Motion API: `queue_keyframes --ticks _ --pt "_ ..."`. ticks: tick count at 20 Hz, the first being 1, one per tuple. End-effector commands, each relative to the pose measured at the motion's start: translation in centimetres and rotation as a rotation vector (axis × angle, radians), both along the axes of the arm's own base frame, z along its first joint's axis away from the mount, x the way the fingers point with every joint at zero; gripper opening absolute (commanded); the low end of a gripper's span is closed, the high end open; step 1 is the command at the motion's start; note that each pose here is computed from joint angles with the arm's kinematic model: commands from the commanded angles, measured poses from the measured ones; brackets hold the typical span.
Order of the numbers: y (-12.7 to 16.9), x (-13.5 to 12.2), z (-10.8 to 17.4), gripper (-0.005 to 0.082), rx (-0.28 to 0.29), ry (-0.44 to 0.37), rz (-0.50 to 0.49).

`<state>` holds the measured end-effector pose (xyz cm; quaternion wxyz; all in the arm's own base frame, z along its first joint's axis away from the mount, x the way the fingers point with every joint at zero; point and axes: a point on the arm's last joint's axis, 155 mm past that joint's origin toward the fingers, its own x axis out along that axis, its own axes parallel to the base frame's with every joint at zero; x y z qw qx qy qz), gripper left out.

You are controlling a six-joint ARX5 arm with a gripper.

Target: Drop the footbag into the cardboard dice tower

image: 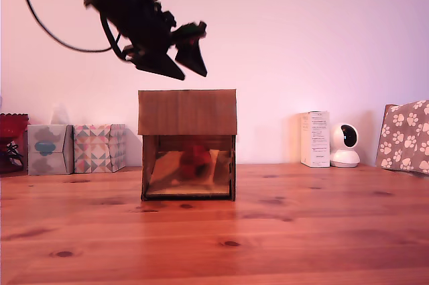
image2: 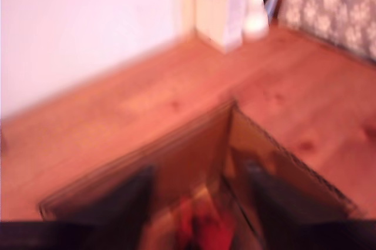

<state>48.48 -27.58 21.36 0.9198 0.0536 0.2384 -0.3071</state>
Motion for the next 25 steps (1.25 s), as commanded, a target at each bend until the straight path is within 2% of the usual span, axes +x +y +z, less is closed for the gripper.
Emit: queue_keyframes --ticks 1,2,4,5,8,12,14,19,21,25 --pt "-0.1 -0.9 -0.2 0.0505 0.033 0.028 -0.022" --pt "0.1 -1.6 -0.1 0.0361 0.042 0.051 -0.024" --pt "0.4 -3.8 -0.6 0.002 0.061 0.131 -0.054" --pt "0.4 -4.9 -1.0 -0.0012 0.071 0.171 -0.069" --pt "0.7 -6.8 -1.8 -0.0021 0.093 0.232 -0.082" --pt "0.0 -9.2 -2.5 -0.0021 0.072 0.185 -0.116" --pt "0.0 -10.8 -2.7 -0.0021 0.04 0.15 -0.122" --pt "1.5 -14.6 -2.7 -0.0021 -0.054 -0.012 -0.137" --pt "2.5 -16.2 -3.2 -0.0021 -0.116 -0.031 -0.116" --pt "4.4 -19.3 -5.6 -0.0021 -0.132 0.008 -0.1"
